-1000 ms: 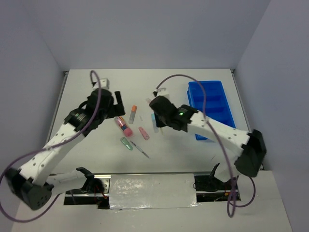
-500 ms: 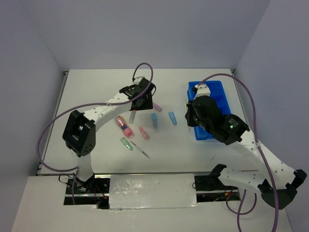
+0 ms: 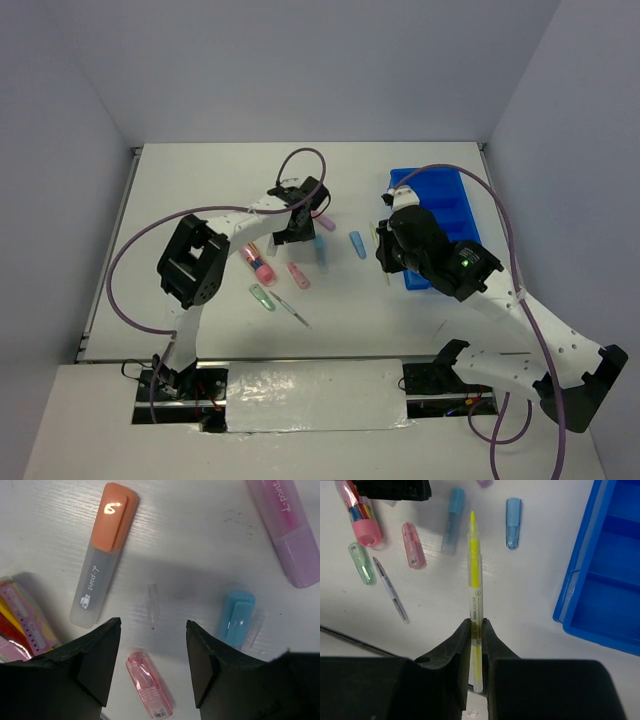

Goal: Sort the stationery into containers
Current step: Close the pen cap on the pen.

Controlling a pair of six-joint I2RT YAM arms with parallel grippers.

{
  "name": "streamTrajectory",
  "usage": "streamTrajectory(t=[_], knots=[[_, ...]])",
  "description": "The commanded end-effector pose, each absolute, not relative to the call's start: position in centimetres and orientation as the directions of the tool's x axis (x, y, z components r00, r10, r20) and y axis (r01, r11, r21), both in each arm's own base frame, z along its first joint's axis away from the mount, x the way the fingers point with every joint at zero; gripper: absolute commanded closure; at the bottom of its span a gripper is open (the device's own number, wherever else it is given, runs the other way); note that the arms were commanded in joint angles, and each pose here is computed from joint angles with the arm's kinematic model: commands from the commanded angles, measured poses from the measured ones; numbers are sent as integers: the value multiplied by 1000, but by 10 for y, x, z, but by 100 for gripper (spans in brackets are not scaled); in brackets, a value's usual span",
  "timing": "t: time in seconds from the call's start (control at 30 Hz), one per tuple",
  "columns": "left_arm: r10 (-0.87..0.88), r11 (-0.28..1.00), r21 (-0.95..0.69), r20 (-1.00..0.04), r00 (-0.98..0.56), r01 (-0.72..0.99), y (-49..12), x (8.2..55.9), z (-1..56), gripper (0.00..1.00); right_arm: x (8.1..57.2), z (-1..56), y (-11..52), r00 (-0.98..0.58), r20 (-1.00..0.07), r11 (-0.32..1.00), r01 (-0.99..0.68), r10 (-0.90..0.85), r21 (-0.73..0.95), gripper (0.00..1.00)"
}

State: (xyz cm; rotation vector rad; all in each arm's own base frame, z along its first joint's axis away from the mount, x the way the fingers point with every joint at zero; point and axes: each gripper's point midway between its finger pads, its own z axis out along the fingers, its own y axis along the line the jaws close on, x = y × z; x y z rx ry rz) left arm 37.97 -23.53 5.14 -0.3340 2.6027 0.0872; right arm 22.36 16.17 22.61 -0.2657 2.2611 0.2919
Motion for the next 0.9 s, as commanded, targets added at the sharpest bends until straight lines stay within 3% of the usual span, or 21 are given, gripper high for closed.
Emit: streamTrajectory(t=[0.0,0.37,0.43,0.6,0.77,0.83,0.87], knots=[[-261,956,-14,-498,-827,-294,-236,384,39,34,229,229,172,-621,-778,937,-317,-90,145,100],[-289,950,-33,-463,-838,-309,-227,385,23,39,231,226,175,-627,-774,935,-322,-92,150,100],[-292,951,-47,-455,-842,-305,-229,384,20,45,231,226,177,-627,-773,933,-326,-95,150,100],[-291,954,-66,-430,-855,-292,-233,379,12,48,231,229,180,-627,-774,928,-336,-91,163,100],[-292,954,-65,-419,-860,-293,-231,374,8,62,229,231,181,-625,-775,922,-346,-90,172,100],[-293,954,-67,-415,-861,-293,-231,372,6,71,228,232,183,-624,-776,919,-353,-90,178,100],[-286,957,-65,-408,-867,-284,-231,369,5,82,228,233,184,-622,-778,916,-358,-88,183,100]])
